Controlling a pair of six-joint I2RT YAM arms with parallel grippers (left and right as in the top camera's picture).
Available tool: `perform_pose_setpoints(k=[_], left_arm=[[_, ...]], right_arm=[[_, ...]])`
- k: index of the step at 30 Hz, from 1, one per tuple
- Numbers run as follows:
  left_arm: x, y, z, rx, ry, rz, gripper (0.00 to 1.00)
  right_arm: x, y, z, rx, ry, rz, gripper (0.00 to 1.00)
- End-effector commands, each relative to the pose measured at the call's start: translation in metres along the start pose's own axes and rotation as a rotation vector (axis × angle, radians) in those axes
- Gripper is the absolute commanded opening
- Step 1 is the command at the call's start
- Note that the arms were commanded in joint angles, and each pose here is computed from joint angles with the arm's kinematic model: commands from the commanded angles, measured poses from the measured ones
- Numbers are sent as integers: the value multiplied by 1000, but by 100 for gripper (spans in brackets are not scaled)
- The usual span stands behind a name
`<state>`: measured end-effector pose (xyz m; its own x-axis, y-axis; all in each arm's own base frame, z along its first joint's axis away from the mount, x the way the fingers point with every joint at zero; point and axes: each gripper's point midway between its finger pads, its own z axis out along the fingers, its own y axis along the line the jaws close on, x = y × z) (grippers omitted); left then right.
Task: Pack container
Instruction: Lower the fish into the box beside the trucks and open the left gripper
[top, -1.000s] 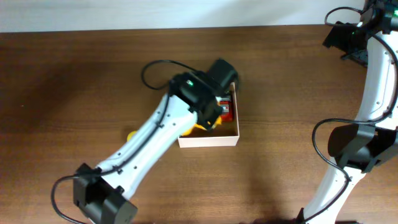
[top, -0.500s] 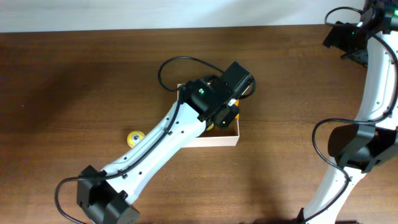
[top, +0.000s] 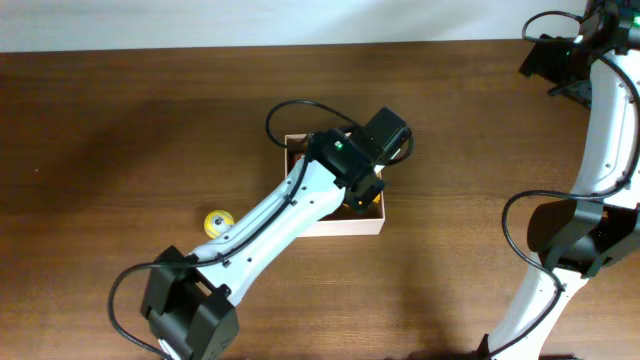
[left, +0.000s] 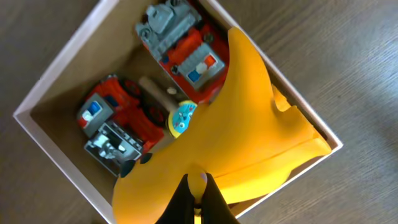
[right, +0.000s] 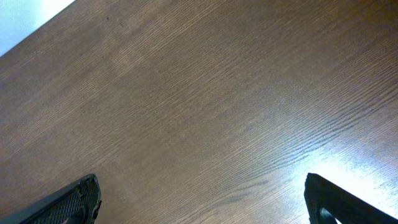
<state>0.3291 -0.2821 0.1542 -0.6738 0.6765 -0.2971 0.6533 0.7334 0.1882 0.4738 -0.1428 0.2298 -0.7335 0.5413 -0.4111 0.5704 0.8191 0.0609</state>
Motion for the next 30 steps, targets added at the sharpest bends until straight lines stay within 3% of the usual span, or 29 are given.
perform_pose_setpoints(k=[1,16,25,30], left_arm=[[10,0,16,-8,58,23,2],[38,-15,61,28,184,46,2],[17,-32,69,105,103,29,2],[16,-32,69,106,99,29,24]], right_arm=[[0,0,1,3,2,8,99],[0,0,1,3,2,8,99],[0,0,1,3,2,8,99],[0,0,1,3,2,8,99]])
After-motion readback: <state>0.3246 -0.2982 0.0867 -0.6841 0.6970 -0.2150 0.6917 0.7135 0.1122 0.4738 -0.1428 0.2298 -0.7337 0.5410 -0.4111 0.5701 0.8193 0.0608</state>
